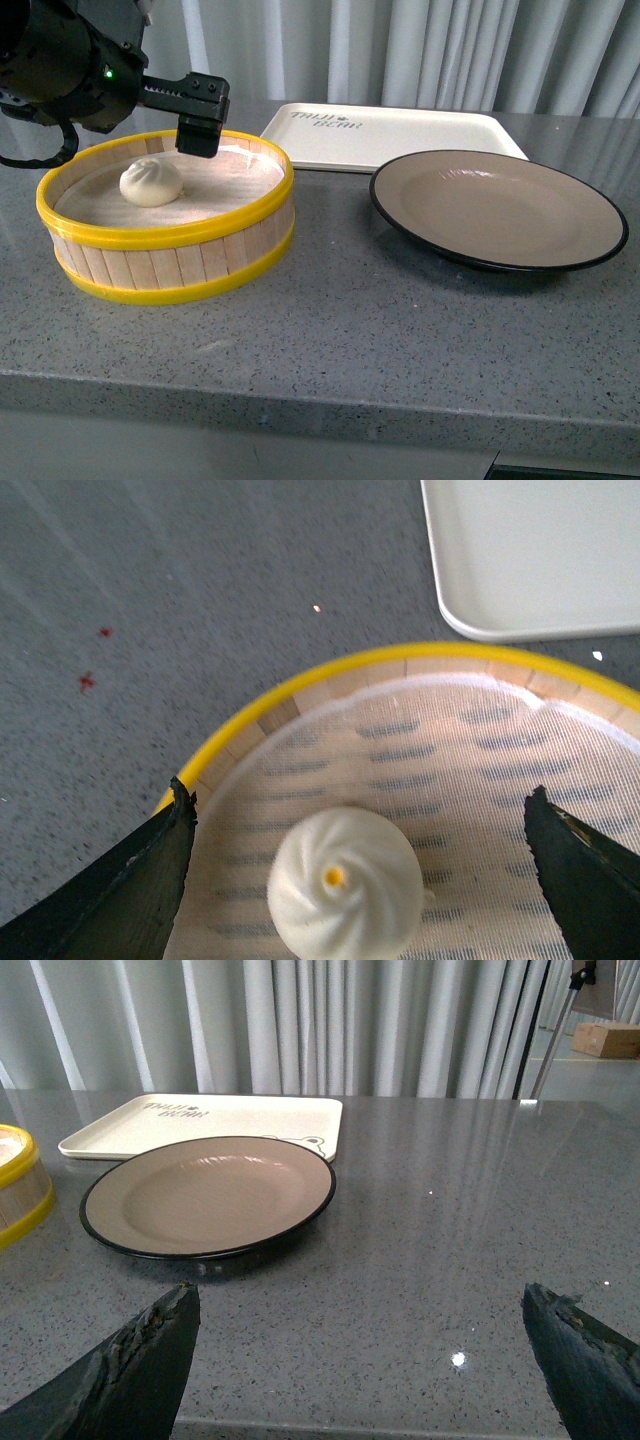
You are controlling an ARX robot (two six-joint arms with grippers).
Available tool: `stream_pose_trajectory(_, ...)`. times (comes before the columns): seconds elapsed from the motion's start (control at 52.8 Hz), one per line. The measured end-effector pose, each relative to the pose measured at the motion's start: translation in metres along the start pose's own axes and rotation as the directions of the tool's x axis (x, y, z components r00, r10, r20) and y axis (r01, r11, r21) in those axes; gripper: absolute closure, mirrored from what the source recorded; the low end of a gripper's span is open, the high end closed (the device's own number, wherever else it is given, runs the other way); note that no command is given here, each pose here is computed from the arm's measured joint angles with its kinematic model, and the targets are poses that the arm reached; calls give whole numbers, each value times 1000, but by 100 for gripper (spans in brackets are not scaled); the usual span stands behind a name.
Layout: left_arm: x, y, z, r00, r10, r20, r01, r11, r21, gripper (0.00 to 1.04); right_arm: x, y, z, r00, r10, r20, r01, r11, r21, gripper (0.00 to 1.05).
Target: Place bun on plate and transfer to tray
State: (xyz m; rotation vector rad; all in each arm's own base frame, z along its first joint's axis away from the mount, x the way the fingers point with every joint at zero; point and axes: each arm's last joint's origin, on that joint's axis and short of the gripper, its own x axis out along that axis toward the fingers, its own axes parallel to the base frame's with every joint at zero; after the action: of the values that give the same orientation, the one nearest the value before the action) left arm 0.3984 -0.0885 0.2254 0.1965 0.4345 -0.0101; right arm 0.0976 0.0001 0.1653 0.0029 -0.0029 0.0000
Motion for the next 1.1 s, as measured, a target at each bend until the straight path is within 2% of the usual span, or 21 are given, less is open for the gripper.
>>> stream_pose_trajectory(0.057,-1,-1,-2,998,-39,-54,39,999,-8,7,0,0,0,1000,0,0,0,1000,0,8)
stream_pose_trajectory(0.189,-3,-5,-2,997,-64,-53,64,998,-4,7,0,0,0,1000,0,0,0,1000,0,8)
stream_pose_trajectory(0.587,7,8,-5,991,-33,-130,16,992,-127,7,0,0,0,1000,0,0,0,1000,0,8)
stream_pose_trajectory(0.815,8,9,-2,991,-33,-130,12,987,-163,7,0,0,0,1000,0,0,0,1000,0,8)
stream_pose_trajectory(1.099,16,6,-10,987,-21,-157,-6,985,-171,7,0,0,0,1000,0,0,0,1000,0,8)
